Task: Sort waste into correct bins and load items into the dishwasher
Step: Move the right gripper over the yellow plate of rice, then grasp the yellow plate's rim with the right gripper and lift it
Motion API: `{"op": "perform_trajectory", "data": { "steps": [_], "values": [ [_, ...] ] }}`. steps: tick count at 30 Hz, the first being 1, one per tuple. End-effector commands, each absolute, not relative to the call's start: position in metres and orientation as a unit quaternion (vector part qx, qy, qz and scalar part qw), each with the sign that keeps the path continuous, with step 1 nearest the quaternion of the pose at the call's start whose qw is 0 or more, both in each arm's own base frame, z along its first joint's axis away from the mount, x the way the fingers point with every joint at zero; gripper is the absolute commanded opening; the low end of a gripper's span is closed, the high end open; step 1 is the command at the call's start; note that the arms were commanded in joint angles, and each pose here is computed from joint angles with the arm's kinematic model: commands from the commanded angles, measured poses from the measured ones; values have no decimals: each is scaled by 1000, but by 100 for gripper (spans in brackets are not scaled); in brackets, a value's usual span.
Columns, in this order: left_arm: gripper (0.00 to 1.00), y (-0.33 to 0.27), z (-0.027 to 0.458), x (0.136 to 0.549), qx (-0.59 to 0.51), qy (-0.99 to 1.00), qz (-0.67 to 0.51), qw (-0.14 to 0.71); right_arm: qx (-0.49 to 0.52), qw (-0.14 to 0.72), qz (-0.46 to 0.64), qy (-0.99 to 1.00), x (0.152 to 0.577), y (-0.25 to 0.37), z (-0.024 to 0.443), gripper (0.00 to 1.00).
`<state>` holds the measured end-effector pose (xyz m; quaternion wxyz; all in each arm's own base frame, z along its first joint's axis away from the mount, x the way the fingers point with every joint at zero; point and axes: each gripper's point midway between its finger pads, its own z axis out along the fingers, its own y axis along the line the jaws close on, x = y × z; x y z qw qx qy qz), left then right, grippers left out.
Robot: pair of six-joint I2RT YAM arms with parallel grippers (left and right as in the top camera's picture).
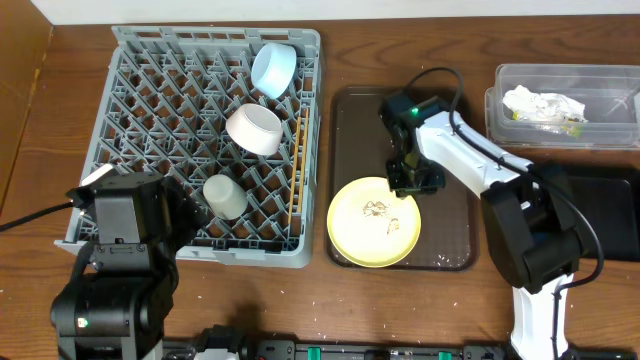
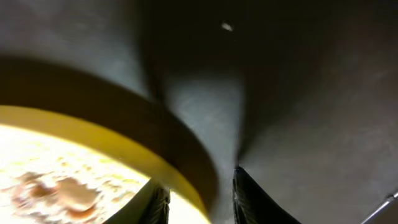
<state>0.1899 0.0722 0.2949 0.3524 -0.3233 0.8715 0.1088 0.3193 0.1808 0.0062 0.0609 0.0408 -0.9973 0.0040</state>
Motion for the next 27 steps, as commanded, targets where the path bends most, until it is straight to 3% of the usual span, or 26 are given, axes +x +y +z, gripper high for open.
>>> {"op": "perform_trajectory", "data": {
  "steps": [1, 12, 14, 17, 19, 23, 27],
  "values": [
    [98, 74, 298, 189, -327, 868, 112, 356, 21, 39, 57, -997, 328, 156, 5, 30],
    [98, 74, 298, 189, -327, 868, 112, 356, -40, 15, 100, -994, 362, 97, 28, 33],
    [98, 74, 298, 189, -327, 868, 112, 356, -50, 16, 100, -994, 366, 91, 37, 31],
    [98, 74, 298, 189, -327, 868, 112, 356, -47, 23, 72, -996, 370, 96, 59, 19],
    [98, 74, 298, 189, -327, 868, 112, 356, -27, 29, 26, -999, 372, 114, 72, 19],
    [98, 74, 298, 189, -327, 868, 113, 356, 32, 40, -103, -993, 366, 172, 98, 27],
    [98, 74, 298, 189, -327, 868, 112, 356, 84, 33, -139, -986, 355, 217, 99, 49]
  ]
}}
